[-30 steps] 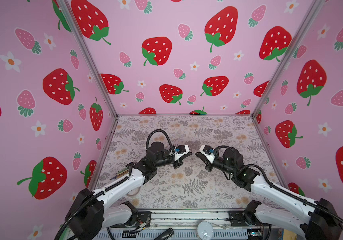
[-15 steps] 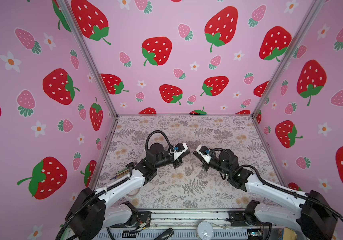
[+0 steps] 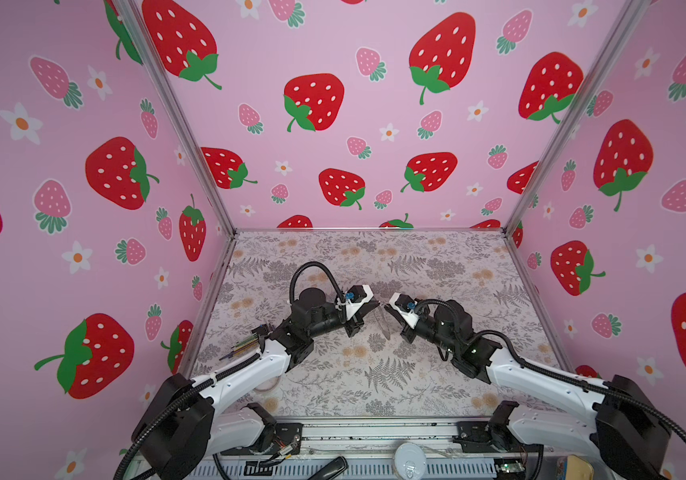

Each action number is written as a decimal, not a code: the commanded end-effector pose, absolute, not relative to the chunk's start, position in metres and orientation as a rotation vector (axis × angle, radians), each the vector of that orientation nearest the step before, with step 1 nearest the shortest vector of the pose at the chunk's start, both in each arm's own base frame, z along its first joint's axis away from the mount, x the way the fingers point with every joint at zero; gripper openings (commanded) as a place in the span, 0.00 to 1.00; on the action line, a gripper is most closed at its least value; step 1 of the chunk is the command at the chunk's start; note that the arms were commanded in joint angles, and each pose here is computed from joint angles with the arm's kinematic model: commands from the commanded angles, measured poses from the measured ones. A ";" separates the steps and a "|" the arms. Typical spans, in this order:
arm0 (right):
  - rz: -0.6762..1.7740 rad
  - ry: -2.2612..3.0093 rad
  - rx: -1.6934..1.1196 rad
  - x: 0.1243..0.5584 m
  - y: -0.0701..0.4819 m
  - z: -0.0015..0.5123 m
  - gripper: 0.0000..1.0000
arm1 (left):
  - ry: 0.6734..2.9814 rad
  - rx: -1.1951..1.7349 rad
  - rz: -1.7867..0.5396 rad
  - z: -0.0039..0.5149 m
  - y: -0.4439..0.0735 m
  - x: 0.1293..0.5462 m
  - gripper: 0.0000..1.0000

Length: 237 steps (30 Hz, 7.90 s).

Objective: Put the keys on the keyring

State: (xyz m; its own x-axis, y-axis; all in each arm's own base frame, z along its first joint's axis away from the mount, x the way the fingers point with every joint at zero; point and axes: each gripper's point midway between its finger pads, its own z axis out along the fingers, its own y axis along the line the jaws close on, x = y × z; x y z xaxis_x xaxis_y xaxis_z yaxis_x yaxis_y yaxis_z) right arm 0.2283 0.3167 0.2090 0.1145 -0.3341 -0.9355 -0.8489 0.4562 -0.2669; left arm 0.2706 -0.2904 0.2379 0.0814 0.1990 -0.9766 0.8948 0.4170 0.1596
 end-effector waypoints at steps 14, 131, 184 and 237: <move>0.476 1.432 -1.184 0.215 0.316 0.207 0.17 | 1.291 1.009 -0.678 0.273 -0.289 0.277 0.00; 0.525 1.505 -1.489 0.195 0.330 0.231 0.00 | 1.171 1.536 -0.044 0.226 -0.294 0.253 0.21; 0.489 1.521 -1.113 0.220 0.290 0.245 0.49 | 1.150 1.247 -0.664 0.272 -0.300 0.241 0.00; 0.719 1.567 -1.291 0.215 0.307 0.227 0.00 | 1.135 1.206 -0.654 0.278 -0.301 0.242 0.00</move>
State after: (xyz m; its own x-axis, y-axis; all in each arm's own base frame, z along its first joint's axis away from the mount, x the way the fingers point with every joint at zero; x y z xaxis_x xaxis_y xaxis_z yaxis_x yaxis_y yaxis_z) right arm 0.2112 0.3085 0.2319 0.0285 -0.3667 -0.9299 -0.9594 0.2512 -0.1285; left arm 0.2425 -0.3000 0.2598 0.2934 0.2147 -0.9316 0.9028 0.2583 0.3438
